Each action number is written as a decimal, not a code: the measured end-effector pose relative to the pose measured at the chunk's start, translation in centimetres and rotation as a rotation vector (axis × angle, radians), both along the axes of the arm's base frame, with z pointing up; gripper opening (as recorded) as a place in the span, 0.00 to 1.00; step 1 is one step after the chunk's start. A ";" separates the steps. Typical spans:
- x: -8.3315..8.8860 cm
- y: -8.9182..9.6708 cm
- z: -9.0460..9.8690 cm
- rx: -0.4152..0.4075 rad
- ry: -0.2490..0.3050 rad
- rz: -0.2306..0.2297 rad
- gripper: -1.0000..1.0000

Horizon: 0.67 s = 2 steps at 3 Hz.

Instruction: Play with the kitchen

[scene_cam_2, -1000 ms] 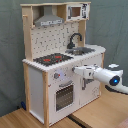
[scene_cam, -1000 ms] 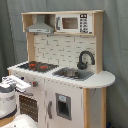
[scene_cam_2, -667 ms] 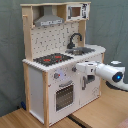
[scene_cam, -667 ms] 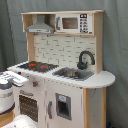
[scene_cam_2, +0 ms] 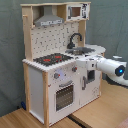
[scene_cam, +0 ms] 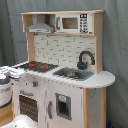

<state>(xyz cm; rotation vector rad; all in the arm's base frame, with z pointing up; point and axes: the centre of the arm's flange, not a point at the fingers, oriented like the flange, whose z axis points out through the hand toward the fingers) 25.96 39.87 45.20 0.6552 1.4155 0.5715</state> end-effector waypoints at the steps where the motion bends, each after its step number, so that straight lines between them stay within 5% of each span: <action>1: -0.1 0.5 3.2 -0.023 -0.011 0.016 1.00; 2: 0.3 -0.3 6.3 -0.028 -0.021 0.016 1.00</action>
